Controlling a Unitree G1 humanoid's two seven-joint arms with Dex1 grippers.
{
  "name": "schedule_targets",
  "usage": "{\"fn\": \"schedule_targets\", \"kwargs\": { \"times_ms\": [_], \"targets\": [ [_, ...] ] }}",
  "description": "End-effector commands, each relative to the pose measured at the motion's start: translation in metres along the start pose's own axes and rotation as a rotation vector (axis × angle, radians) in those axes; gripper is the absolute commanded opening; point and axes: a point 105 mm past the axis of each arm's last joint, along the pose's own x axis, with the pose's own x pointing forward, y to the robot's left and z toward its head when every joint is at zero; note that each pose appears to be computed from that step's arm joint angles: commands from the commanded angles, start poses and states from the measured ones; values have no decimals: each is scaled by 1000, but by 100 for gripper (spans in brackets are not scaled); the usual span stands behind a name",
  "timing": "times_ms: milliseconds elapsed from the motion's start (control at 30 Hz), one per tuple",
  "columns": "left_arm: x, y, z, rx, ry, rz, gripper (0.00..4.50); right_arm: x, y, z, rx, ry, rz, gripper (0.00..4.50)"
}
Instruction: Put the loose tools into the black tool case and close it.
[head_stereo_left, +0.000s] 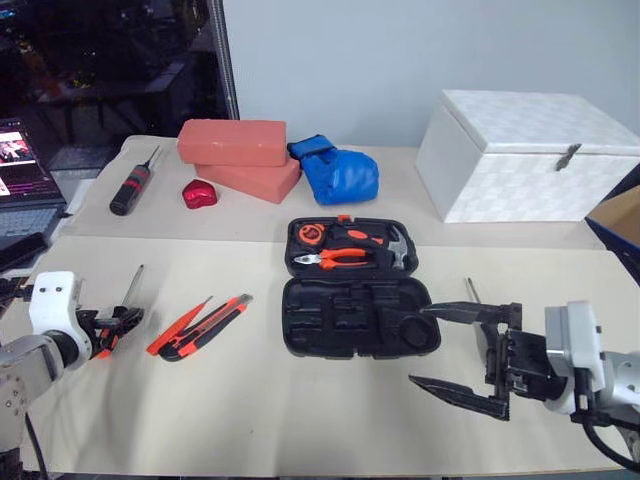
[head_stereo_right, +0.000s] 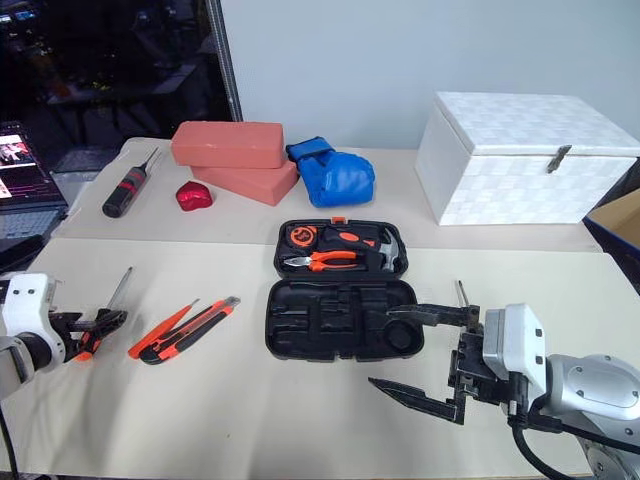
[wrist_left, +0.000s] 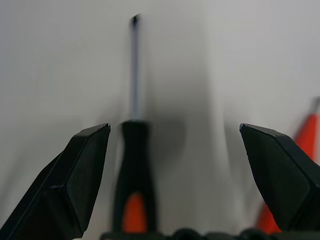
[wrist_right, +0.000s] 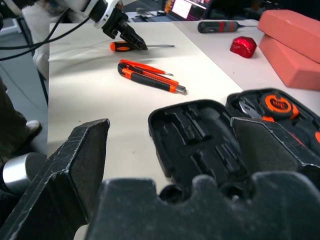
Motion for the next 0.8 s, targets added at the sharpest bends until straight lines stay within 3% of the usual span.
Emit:
{"fn": "schedule_targets", "kwargs": {
  "times_ms": [33,233,267,333,400,467,667,800],
  "targets": [
    [-6,12,-14,-10,94,52,392,1,-2,2,-6,-6,11,450],
    [-5,1,-9,-11,61,-26,198,2,-4,2,-15,-13,13,450],
    [-5,1,-9,-13,58,-28,149,2,-4,2,-16,-13,13,450],
    [-8,-1,4,-11,-26,-61,88,2,-5,2,-17,-15,8,450],
    [-17,-18,38,76,-203,-163,87,1,-6,2,-14,-14,-7,450],
    [-25,-43,58,179,-293,-298,87,0,-7,1,-8,-13,-32,450],
    [-37,-156,47,708,-199,-942,87,-28,-6,-10,37,44,-226,450],
    [-7,-203,64,920,-186,-1054,87,-50,-5,-17,46,122,-325,450]
  ]
}}
